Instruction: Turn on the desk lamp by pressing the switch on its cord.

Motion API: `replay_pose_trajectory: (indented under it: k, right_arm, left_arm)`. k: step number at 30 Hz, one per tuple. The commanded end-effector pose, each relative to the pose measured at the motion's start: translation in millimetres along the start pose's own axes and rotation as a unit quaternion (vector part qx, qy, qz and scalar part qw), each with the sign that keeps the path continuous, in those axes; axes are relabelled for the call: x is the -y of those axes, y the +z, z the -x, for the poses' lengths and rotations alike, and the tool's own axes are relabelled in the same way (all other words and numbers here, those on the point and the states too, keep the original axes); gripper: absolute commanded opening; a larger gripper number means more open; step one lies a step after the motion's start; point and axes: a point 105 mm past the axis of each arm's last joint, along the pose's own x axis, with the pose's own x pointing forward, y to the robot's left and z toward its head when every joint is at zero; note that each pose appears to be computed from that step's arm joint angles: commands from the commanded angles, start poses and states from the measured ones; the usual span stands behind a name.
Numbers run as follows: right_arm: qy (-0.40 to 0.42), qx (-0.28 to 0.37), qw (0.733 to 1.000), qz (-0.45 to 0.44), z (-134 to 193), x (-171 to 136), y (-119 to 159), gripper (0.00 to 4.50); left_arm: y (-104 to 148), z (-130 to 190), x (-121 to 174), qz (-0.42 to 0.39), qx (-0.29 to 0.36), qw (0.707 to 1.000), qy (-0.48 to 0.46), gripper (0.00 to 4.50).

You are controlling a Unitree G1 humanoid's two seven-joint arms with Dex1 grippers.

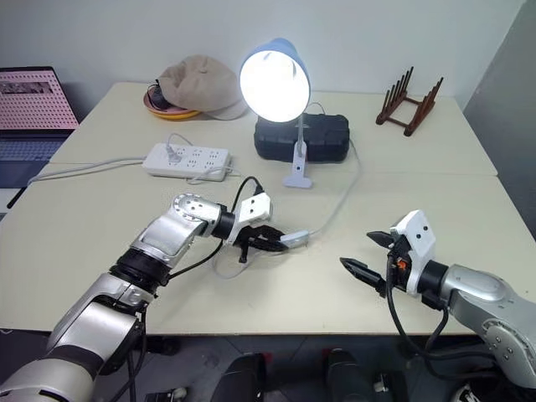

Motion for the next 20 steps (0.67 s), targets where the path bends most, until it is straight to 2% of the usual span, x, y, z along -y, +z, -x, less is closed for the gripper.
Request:
replay_pose_trajectory:
  k: [1,4,5,6,9,11,14,16,20]
  right_arm:
    - [0.000,0.012,0.999,0.034,1.9,-2.8,3.4,4.50]
    - [-0.004,0.012,0.999,0.033,4.5,1.2,0.1,4.50]
    - [-0.001,0.008,0.999,0.033,5.6,2.2,-1.4,4.50]
    - [-0.002,0.007,0.999,0.034,6.6,4.0,-2.2,4.50]
    - [0.003,0.001,0.999,0.040,9.8,9.2,-4.3,4.50]
    - [0.003,-0.001,0.999,0.042,11.8,15.0,-5.1,4.50]
    - [0.001,-0.001,0.999,0.051,12.6,21.9,-5.5,4.50]
    - [0.002,0.000,0.999,0.051,12.7,23.8,-5.9,4.50]
    - [0.013,-0.003,0.999,0.052,7.2,27.3,-8.5,4.50]
  left_arm:
    - [13.5,7.7,-5.9,-0.046,0.012,0.999,-0.008,1.82]
    - [16.0,24.8,-7.4,-0.044,0.016,0.999,-0.006,2.39]
    - [15.8,34.6,-6.6,-0.038,0.017,0.999,-0.005,2.78]
    - [16.0,42.2,-7.1,-0.032,0.020,0.999,0.003,2.86]
    - [13.1,69.8,-3.0,-0.010,0.020,1.000,0.021,3.63]
    - [8.5,90.9,-3.6,0.017,0.021,0.998,0.055,3.86]
    - [-0.9,114.2,-4.7,0.038,0.014,0.993,0.110,4.48]
    - [-4.5,120.7,-7.6,0.041,0.009,0.989,0.142,4.48]
    - [-28.7,137.6,-5.3,0.059,-0.015,0.977,0.202,4.48]
